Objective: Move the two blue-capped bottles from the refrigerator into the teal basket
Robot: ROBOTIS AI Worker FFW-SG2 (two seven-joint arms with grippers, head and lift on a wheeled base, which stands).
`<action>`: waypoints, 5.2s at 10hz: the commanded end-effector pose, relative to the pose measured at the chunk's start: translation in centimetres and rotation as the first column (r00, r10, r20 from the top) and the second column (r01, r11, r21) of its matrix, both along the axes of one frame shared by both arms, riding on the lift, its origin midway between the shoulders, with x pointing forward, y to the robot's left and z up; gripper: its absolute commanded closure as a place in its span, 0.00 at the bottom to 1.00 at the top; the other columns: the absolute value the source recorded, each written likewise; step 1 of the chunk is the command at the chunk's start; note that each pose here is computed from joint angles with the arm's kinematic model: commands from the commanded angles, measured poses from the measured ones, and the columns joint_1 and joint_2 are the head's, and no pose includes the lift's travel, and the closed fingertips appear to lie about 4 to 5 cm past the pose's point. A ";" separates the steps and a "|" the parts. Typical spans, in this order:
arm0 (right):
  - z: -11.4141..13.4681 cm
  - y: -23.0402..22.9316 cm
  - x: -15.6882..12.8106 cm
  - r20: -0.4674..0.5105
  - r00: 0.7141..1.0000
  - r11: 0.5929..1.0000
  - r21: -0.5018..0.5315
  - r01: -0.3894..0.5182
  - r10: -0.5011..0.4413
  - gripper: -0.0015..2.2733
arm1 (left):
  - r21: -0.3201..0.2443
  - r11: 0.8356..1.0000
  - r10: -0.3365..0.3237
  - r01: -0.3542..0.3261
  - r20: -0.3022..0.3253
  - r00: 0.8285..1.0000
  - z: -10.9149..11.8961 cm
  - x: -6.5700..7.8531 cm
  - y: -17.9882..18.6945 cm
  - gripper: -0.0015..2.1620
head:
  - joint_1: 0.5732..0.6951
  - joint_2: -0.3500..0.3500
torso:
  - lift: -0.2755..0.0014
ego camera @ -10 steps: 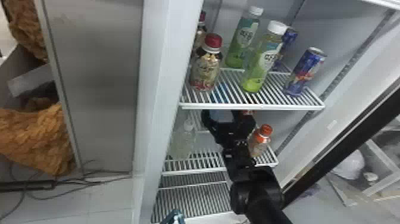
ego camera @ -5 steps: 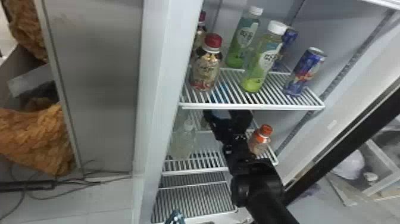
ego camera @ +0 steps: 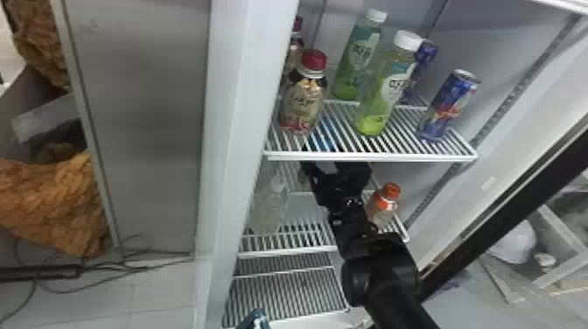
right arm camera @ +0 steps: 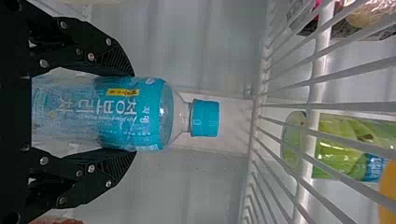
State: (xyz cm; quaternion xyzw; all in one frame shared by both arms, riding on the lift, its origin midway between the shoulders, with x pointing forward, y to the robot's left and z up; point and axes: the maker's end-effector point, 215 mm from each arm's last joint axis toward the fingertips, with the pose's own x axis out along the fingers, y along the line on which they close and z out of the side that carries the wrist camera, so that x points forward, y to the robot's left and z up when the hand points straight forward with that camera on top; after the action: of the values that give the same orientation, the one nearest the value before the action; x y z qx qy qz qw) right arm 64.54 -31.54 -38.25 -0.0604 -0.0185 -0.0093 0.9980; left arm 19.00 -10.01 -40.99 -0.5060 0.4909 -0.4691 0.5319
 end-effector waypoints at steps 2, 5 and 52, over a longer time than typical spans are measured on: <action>0.1 0.0 -1.5 0.011 1.000 1.000 -0.015 -0.008 0.008 0.26 | 0.002 1.000 0.005 -0.005 -0.004 1.000 -0.1 0.0 0.2 0.53 | 1.00 0.00 | 0.49; 0.0 -1.2 -3.8 -0.003 1.000 0.999 -0.046 -0.012 0.012 0.26 | 0.003 1.000 0.007 -0.007 -0.008 1.000 -0.3 -0.1 0.3 0.53 | 1.00 0.00 | 0.49; 5.8 2.2 -31.4 0.047 0.988 0.984 0.091 -0.154 0.151 0.04 | 0.001 1.000 0.010 -0.010 -0.029 1.000 -0.6 -0.9 0.6 0.53 | 1.00 0.00 | 0.49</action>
State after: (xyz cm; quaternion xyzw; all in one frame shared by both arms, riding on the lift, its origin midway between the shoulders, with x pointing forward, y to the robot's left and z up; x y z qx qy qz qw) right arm 32.89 -28.96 -32.49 -0.0002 -0.0209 0.0690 0.9974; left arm 17.99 -9.34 -41.70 -0.5157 0.4968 -0.4578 0.5269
